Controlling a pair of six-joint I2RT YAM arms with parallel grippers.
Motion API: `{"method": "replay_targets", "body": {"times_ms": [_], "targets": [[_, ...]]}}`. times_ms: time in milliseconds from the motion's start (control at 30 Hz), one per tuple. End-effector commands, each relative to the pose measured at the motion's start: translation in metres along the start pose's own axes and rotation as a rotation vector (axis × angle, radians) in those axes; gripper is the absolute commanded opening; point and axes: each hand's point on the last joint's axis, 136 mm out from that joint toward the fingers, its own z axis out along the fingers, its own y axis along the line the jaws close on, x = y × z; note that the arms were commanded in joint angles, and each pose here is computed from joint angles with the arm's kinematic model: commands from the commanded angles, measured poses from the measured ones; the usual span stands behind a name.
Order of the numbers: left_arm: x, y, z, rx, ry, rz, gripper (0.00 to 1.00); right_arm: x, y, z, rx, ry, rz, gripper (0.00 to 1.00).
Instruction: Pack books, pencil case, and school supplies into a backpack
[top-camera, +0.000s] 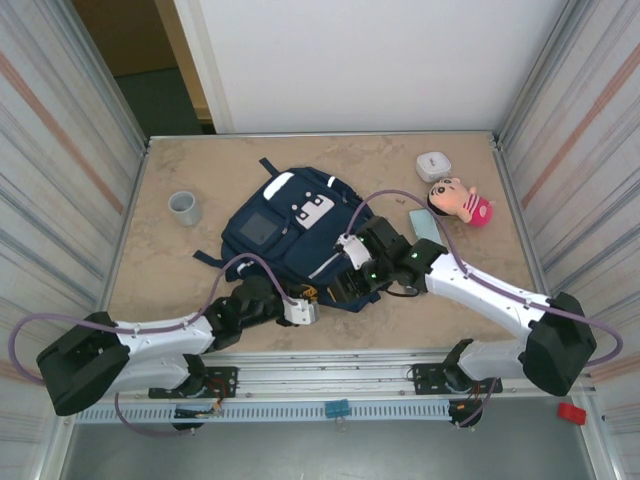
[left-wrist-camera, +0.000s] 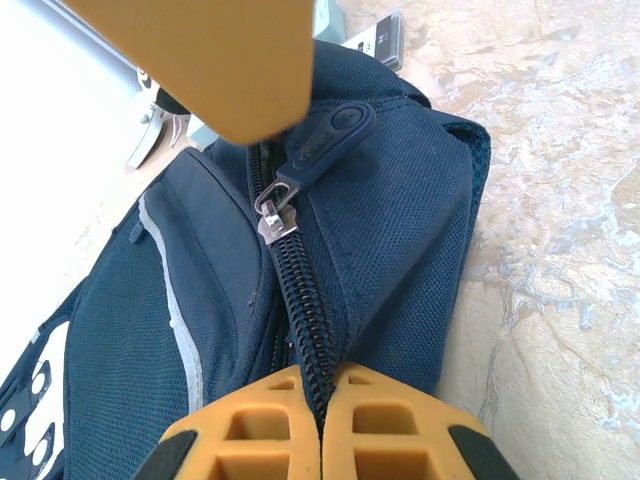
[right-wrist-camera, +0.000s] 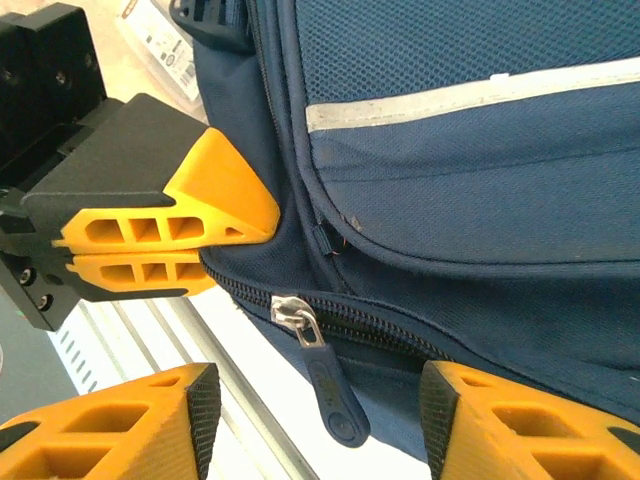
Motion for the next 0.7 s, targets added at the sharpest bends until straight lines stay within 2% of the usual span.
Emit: {"method": "replay_targets", "body": {"times_ms": [0,133,333,533,667], "targets": [[-0.033,0.020,-0.001,-0.052,-0.122,0.001,0.00,0.009,0.004,0.010,0.006,0.053,-0.005,0.56],[-0.035,0.021,-0.002,-0.053,-0.132,-0.004,0.00,0.007,-0.008,0.015,0.087,0.050,-0.006,0.53],[-0.035,0.023,-0.005,-0.066,-0.128,0.000,0.00,-0.001,-0.031,0.009,0.230,0.017,0.000,0.27],[-0.033,0.025,-0.009,-0.077,-0.116,0.004,0.00,-0.004,-0.044,-0.007,0.288,-0.035,0.030,0.09],[-0.032,0.025,-0.011,-0.081,-0.113,0.003,0.00,-0.002,-0.053,-0.015,0.283,-0.054,0.070,0.03]]}}
